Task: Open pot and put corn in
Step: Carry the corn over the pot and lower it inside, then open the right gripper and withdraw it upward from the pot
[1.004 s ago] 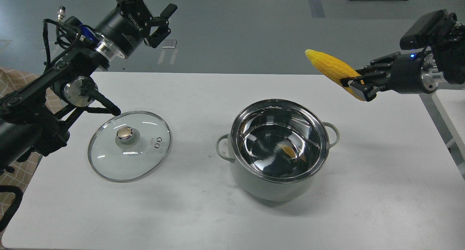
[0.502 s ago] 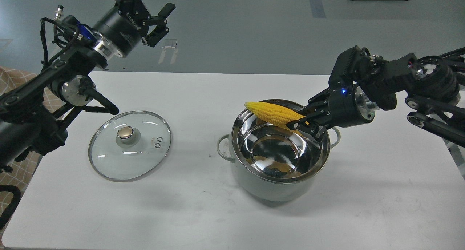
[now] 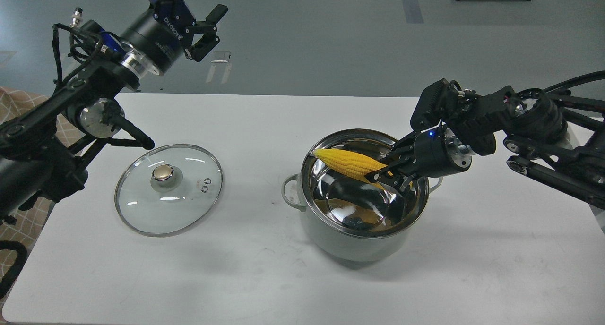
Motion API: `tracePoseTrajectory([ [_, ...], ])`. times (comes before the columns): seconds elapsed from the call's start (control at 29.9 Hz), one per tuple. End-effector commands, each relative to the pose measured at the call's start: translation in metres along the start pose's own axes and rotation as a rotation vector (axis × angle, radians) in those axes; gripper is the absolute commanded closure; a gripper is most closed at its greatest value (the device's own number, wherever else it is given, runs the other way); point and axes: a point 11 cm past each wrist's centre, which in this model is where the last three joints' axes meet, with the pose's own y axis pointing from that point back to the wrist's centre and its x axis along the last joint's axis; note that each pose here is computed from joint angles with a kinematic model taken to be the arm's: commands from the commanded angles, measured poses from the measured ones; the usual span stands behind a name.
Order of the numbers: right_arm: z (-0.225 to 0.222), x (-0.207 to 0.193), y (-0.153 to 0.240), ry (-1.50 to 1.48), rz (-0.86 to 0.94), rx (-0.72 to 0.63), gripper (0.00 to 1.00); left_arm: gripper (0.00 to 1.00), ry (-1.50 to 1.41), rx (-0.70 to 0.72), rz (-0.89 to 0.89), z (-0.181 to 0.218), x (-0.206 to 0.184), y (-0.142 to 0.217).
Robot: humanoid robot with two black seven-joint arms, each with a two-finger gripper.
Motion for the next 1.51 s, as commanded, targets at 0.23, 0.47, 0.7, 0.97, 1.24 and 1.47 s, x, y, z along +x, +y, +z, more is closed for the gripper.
tracePoseTrajectory([
  [0.23,-0.001,-0.008,-0.005,-0.016,-0.011,0.009,0.42,0.05,0.001,0.002,0.002,-0.001,0.000,0.001],
  [0.47,-0.002,-0.007,-0.005,-0.017,-0.008,0.011,0.20,0.05,0.002,0.005,0.003,-0.002,0.001,0.002],
  [0.7,0.000,-0.001,0.000,-0.028,0.014,0.010,0.11,0.05,0.003,0.003,0.004,-0.002,0.001,0.002],
  [0.97,0.038,0.053,0.044,-0.153,0.212,-0.061,0.08,0.04,0.000,0.004,0.009,-0.002,0.002,0.002],
  [1.24,0.104,0.087,0.108,-0.504,0.527,-0.106,0.00,0.02,0.017,-0.006,0.020,-0.009,0.000,-0.001],
  [1.47,0.146,0.084,0.152,-0.839,0.973,-0.047,0.00,0.02,0.003,0.000,0.040,-0.004,0.011,-0.004],
])
